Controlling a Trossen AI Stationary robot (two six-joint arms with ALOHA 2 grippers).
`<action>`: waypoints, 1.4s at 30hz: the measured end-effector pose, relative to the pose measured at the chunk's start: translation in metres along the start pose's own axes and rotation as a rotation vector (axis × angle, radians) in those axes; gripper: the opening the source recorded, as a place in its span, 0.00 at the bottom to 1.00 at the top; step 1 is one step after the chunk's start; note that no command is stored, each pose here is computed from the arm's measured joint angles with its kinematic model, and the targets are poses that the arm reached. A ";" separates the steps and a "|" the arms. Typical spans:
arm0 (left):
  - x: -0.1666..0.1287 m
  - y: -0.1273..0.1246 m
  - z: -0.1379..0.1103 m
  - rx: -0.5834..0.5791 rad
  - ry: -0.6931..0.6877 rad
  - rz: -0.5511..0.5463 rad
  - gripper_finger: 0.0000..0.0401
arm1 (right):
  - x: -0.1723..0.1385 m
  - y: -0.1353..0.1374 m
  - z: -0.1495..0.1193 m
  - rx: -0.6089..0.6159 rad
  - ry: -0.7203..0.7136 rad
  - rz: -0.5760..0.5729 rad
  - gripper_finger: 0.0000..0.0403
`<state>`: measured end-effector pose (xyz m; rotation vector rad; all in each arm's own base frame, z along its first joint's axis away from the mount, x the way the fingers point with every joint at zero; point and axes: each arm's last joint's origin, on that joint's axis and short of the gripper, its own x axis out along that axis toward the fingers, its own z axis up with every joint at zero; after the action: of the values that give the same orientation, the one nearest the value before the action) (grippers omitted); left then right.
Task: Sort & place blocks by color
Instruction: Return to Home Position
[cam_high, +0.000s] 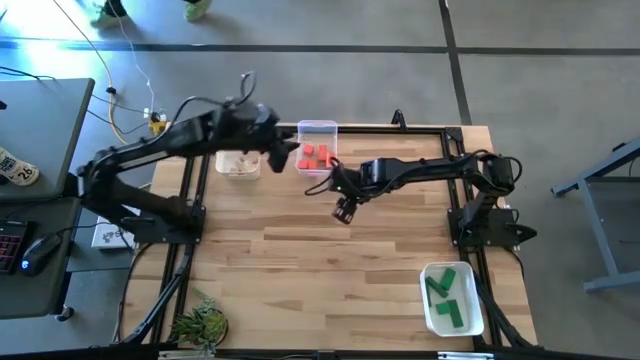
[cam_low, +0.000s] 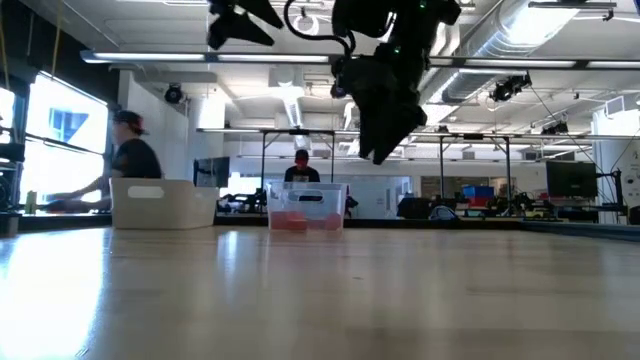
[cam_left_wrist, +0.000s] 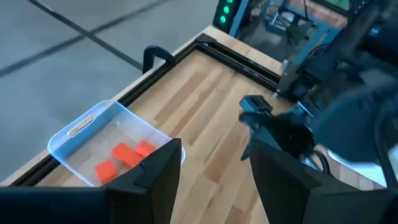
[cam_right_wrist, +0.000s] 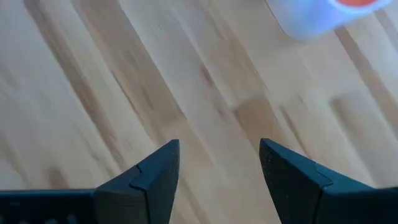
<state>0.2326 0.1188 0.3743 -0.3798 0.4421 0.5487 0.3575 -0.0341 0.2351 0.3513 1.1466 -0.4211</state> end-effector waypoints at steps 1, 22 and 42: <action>-0.007 -0.001 -0.006 0.004 -0.013 0.008 0.44 | 0.000 0.000 0.003 0.024 -0.017 0.017 0.52; -0.056 0.020 -0.179 -0.096 -0.233 -0.185 0.44 | -0.093 0.025 0.074 -0.024 -0.509 0.173 0.52; -0.055 0.037 -0.252 -0.017 -0.408 -0.382 0.43 | -0.163 0.018 0.059 0.023 -0.591 0.062 0.52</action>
<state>0.0939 0.0107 0.1816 -0.3470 -0.0317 0.2457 0.3562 -0.0233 0.4090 0.2565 0.5537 -0.4449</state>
